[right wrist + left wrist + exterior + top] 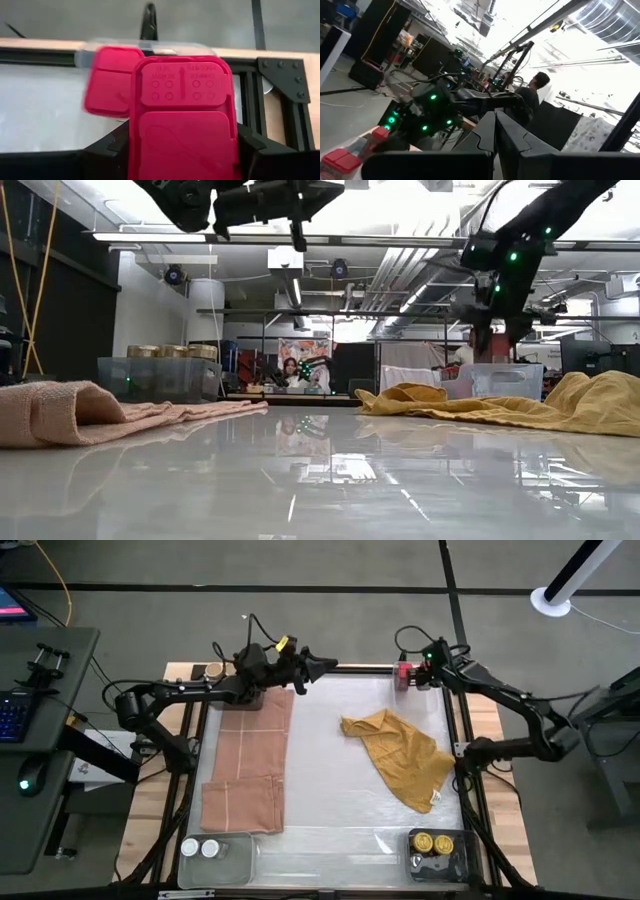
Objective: Sort spices by type
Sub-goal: Put the red seasoning can into the transparent bin, then return to Home Position
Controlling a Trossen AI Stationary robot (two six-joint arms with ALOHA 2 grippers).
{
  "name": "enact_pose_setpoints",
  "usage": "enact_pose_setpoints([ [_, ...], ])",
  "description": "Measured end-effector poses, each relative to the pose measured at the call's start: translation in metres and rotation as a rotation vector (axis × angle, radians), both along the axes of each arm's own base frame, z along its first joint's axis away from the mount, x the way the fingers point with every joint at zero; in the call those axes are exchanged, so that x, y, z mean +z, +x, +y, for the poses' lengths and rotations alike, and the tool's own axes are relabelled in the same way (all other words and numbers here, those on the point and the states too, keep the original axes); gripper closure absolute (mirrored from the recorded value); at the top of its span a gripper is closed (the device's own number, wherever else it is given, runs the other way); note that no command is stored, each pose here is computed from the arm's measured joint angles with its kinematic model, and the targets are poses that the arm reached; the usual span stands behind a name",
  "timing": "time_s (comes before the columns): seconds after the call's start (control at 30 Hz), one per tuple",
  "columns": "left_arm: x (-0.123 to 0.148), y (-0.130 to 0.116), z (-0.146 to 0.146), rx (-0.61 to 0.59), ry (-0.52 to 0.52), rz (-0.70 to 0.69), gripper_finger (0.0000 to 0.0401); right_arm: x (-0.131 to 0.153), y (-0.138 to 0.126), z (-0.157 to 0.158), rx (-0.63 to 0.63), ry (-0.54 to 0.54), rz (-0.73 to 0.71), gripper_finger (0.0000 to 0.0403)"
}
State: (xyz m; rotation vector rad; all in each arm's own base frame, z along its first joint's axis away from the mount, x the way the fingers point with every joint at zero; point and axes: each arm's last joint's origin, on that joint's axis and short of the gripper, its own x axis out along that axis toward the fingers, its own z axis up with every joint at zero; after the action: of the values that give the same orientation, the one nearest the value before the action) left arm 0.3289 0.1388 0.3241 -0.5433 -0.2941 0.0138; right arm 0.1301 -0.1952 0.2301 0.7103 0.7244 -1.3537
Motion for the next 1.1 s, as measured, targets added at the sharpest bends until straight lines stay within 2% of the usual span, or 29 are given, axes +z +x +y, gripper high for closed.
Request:
enact_pose_setpoints([
  [0.13, 0.002, -0.002, 0.001, -0.017, 0.009, 0.001, 0.0401, -0.014, 0.003, -0.013, -0.028, 0.025, 0.01, 0.0207],
  [0.37, 0.018, -0.019, 0.004, -0.158, 0.133, -0.01, 0.0401, -0.034, 0.011, -0.029, -0.053, 0.039, 0.006, 0.0207],
  [0.43, 0.023, -0.027, 0.006, -0.169, 0.159, -0.003, 0.0401, -0.038, 0.012, -0.031, -0.057, 0.049, 0.009, 0.019],
  [0.57, 0.027, -0.039, 0.012, -0.138, 0.191, 0.066, 0.0401, -0.04, 0.013, -0.031, -0.075, 0.055, 0.003, 0.013],
  [0.67, 0.028, -0.049, 0.015, -0.109, 0.215, 0.123, 0.0401, -0.039, 0.013, -0.032, -0.075, 0.051, 0.002, 0.0114],
  [0.87, 0.032, -0.066, 0.02, -0.058, 0.273, 0.205, 0.0401, -0.016, 0.017, -0.036, -0.037, 0.019, -0.005, 0.011],
  [1.0, 0.037, -0.081, 0.02, -0.03, 0.293, 0.251, 0.0401, 0.014, 0.019, -0.04, 0.028, -0.037, 0.015, 0.0109],
  [1.1, 0.033, -0.088, 0.016, -0.039, 0.282, 0.334, 0.0401, 0.038, 0.019, -0.039, 0.078, -0.084, 0.02, 0.0108],
])
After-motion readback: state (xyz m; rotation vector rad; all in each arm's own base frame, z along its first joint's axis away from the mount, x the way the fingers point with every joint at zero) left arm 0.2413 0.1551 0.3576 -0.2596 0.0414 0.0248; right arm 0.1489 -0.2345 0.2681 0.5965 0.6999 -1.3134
